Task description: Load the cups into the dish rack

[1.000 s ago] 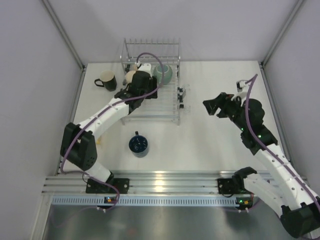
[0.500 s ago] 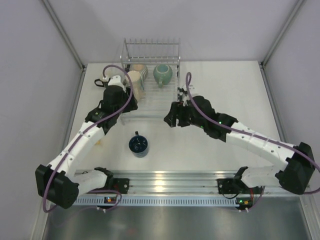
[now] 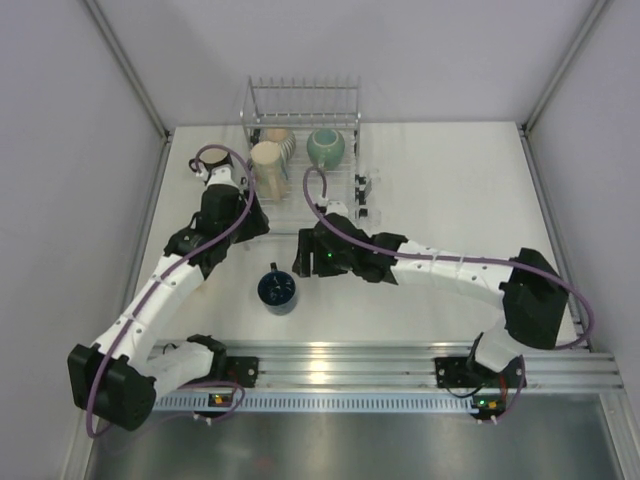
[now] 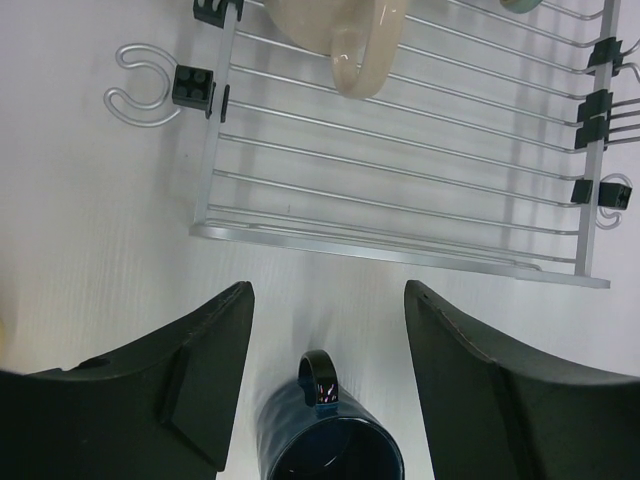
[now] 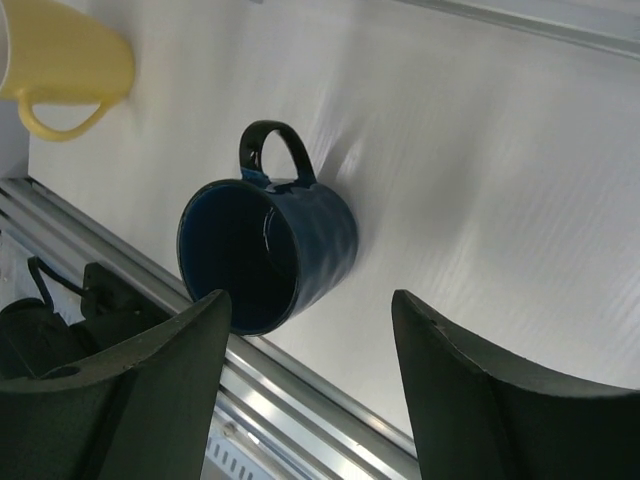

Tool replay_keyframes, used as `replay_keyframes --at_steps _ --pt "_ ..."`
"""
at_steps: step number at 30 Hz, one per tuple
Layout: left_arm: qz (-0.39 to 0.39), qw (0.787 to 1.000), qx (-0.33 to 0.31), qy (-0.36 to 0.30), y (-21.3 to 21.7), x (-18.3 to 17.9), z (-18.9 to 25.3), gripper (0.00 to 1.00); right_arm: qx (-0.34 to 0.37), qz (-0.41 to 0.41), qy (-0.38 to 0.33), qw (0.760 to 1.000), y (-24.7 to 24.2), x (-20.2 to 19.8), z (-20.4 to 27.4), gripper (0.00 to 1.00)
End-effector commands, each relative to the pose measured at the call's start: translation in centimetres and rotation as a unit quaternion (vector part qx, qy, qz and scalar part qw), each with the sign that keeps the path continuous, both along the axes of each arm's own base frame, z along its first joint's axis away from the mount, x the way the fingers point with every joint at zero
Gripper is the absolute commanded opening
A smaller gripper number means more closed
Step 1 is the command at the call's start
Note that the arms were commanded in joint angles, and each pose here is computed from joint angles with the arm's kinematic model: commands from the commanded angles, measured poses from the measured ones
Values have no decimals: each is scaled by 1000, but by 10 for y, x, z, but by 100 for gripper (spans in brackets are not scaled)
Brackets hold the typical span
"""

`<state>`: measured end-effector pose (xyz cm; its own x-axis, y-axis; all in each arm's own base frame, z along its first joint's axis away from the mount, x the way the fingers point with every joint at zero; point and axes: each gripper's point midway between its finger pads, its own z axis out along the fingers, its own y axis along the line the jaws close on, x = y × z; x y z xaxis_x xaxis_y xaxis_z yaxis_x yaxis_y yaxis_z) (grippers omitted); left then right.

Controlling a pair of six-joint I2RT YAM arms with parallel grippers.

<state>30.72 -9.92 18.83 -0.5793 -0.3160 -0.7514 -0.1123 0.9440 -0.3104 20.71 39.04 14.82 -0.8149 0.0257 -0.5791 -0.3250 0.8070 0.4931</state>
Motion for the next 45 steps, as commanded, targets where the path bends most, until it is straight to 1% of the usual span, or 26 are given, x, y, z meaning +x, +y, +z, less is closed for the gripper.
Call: replay_keyframes --at_steps 1,3,7,14,17,20,21,23,24,25,26,27,29,30,31,32,35,38,39,41,42,44,45 --pt "4 1000 -12 6 3 -6 -3 67 14 6 0 1000 23 -9 12 66" --pt "7 1000 -13 12 5 -7 -6 67 5 12 2 1000 28 -13 6 65" --pt "7 1000 -16 16 7 -10 -9 67 -38 13 6 999 30 -16 -18 65" --pt "18 999 -16 31 11 -11 -21 68 -59 22 13 998 42 -23 -44 62" --pt "16 999 -29 44 7 -11 -26 67 -79 26 15 996 46 -25 -56 60" --pt "8 998 -42 52 2 -13 -28 66 -94 33 20 995 46 -28 -65 51" --pt "7 998 -43 50 1 -12 -27 66 -95 32 19 995 45 -28 -66 44" --pt "2 998 -46 48 0 -13 -25 66 -97 34 15 995 44 -28 -65 37" --pt "-1 998 -46 46 -1 -13 -23 65 -101 33 11 994 41 -28 -66 30" --pt "-6 998 -48 45 -3 -13 -22 65 -94 34 6 995 42 -27 -61 26" --pt "-16 997 -56 45 -7 -15 -20 65 -93 35 4 995 43 -27 -61 22" --pt "-22 997 -60 47 -9 -16 -20 64 -91 37 1 995 43 -27 -59 14" --pt "-30 996 -65 46 -12 -17 -18 63 -93 42 -2 995 41 -27 -59 6" --pt "-52 994 -80 50 -20 -22 -17 63 -92 40 -6 995 37 -27 -58 0" --pt "-56 994 -84 51 -22 -23 -16 63 -90 40 -9 995 35 -27 -59 0" --pt "-60 993 -88 51 -24 -24 -15 63 -84 38 -16 996 34 -26 -58 0" --pt "-76 991 -101 43 -30 -27 -7 63 -99 31 -51 993 16 -19 -50 0" --pt "-102 986 -126 33 -40 -32 8 63 -105 25 -109 988 -6 -9 -28 0" --pt "-110 984 -133 31 -43 -33 13 64 -107 20 -145 983 -18 -4 -12 0" --pt "-135 978 -157 27 -54 -36 26 64 -109 11 -183 977 -32 2 6 0" --pt "-145 975 -166 25 -58 -37 31 64 -112 -2 -226 968 -48 9 25 0" --pt "-183 962 -201 24 -75 -40 46 64 -113 -13 -273 955 -65 16 45 0" --pt "-196 957 -214 26 -81 -41 49 64 -130 -18 -314 940 -87 19 55 0"
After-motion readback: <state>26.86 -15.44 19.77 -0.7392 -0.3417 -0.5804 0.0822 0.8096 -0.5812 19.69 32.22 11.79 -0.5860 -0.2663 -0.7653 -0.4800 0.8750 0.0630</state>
